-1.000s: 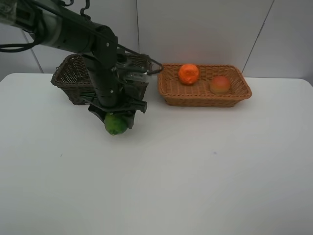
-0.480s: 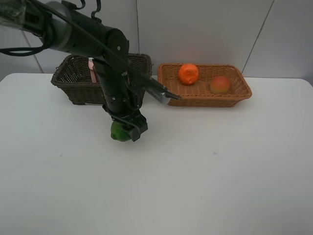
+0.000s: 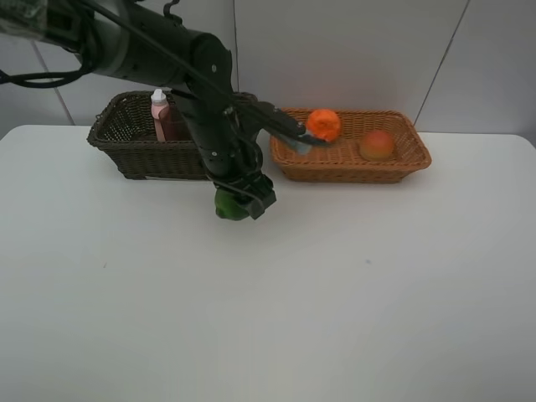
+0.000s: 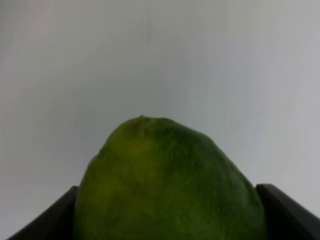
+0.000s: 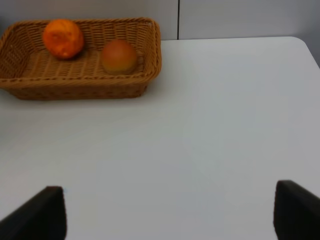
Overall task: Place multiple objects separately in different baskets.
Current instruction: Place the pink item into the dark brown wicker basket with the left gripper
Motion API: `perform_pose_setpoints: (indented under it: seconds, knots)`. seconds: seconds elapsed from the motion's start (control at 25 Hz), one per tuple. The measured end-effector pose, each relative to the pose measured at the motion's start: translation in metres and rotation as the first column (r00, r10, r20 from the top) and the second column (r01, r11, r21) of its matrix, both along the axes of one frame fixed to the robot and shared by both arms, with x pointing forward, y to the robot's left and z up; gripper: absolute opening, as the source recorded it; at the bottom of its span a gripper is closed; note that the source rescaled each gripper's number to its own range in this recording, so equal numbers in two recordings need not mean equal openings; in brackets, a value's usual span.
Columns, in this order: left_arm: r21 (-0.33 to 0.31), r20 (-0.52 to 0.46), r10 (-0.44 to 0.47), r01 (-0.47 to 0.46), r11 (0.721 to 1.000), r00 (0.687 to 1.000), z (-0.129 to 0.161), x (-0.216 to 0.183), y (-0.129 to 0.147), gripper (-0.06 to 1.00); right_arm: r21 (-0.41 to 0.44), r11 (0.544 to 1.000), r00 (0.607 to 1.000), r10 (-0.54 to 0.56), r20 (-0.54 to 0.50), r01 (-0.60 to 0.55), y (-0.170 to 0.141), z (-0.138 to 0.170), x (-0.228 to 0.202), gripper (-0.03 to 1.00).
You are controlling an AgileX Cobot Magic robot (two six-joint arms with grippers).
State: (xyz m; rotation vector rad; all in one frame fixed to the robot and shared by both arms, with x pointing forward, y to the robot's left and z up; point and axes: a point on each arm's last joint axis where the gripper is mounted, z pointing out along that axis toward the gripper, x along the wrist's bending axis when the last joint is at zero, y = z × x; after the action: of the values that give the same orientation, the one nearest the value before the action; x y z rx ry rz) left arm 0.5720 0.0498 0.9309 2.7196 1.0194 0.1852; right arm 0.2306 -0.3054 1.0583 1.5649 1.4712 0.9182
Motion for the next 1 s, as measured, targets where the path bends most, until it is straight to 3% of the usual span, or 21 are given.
perform_pose_setpoints:
  seconds: [0.2,0.4,0.56,0.72,1.0]
  knots:
    - [-0.145,0.187,0.029,-0.002,0.989,0.982,0.025,0.022,-0.016,0.81,0.0,1.0,1.0,0.0,0.0,0.0,0.0,0.0,0.0,0.86]
    - [-0.311,0.353,0.113,0.003,0.95,0.929,0.052,0.041,-0.03,0.81,0.0,1.0,1.0,0.0,0.0,0.0,0.0,0.0,0.0,0.86]
    - [-0.398,0.441,0.16,0.032,0.917,0.883,0.063,0.049,-0.036,0.81,0.0,1.0,1.0,0.0,0.0,0.0,0.0,0.0,0.0,0.86]
    - [-0.479,0.475,0.225,0.035,0.877,0.851,0.068,0.06,-0.044,0.81,0.0,1.0,1.0,0.0,0.0,0.0,0.0,0.0,0.0,0.86]
    - [-0.528,0.44,0.278,-0.004,0.849,0.854,0.044,0.084,-0.066,0.81,0.0,1.0,1.0,0.0,0.0,0.0,0.0,0.0,0.0,0.86]
